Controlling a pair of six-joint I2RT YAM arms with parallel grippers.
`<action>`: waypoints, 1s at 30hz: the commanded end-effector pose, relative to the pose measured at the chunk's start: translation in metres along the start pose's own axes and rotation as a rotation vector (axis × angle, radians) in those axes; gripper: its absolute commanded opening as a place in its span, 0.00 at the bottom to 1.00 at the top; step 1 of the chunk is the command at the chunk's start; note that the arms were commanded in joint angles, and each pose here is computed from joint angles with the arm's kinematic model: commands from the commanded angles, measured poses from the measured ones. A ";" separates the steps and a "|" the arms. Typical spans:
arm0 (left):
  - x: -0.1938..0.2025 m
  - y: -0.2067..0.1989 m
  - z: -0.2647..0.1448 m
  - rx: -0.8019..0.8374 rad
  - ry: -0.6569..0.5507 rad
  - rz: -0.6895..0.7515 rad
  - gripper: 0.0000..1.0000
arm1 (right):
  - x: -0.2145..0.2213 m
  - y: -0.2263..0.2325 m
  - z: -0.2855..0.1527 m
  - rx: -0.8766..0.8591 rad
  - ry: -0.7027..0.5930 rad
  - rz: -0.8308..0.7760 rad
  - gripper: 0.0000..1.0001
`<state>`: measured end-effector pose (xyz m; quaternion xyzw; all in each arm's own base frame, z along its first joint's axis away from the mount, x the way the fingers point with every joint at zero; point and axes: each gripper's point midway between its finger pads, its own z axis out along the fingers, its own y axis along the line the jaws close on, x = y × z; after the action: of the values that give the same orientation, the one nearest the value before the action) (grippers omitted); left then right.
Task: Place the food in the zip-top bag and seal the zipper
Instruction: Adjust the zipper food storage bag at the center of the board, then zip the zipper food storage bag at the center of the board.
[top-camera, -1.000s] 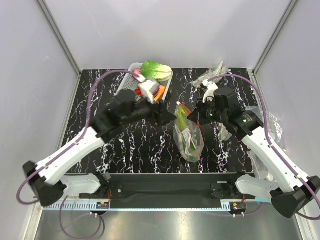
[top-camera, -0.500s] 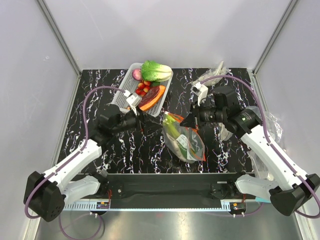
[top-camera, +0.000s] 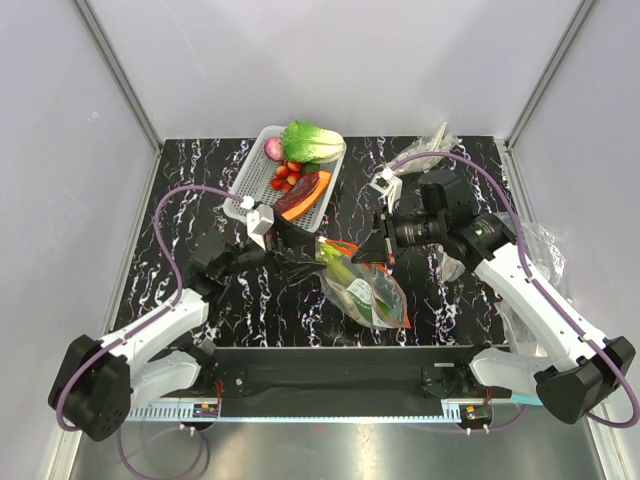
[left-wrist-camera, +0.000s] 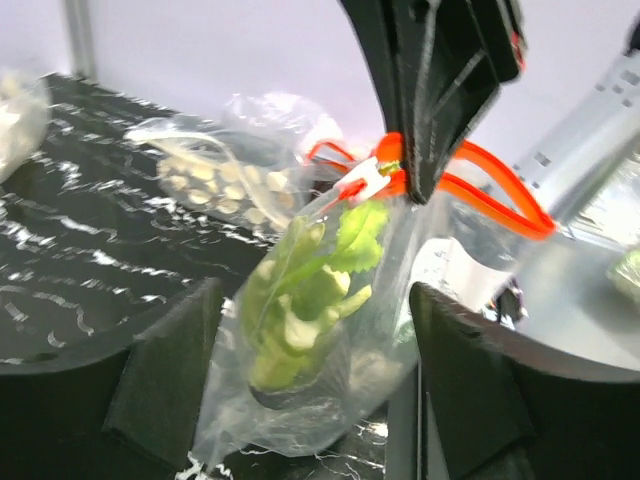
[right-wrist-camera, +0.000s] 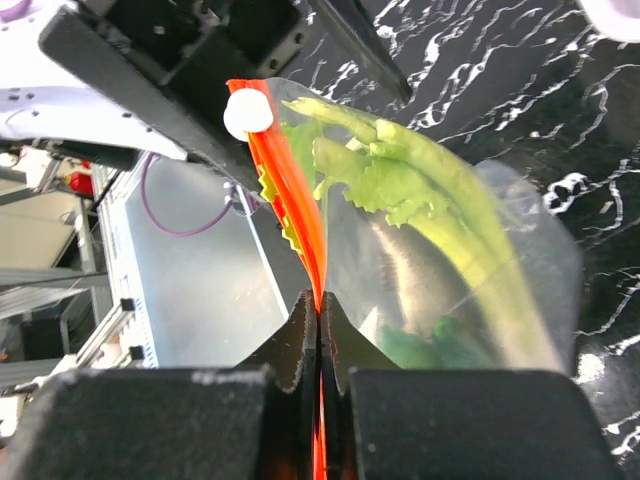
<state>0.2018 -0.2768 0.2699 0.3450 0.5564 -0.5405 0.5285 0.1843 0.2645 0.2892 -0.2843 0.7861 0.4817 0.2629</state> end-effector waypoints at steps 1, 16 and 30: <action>-0.021 -0.023 0.006 0.158 -0.067 0.155 0.73 | -0.014 0.025 -0.006 -0.104 -0.038 -0.058 0.00; -0.005 -0.004 0.018 0.059 0.028 0.117 0.00 | -0.015 -0.007 0.001 0.044 -0.067 -0.029 0.45; -0.003 -0.003 0.022 0.016 0.130 0.081 0.00 | -0.051 -0.030 -0.008 0.226 -0.170 -0.121 0.51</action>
<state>0.2027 -0.2970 0.2564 0.3954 0.5895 -0.5105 0.4852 0.2198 0.2569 0.2872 -0.2579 0.8054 0.4179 0.3320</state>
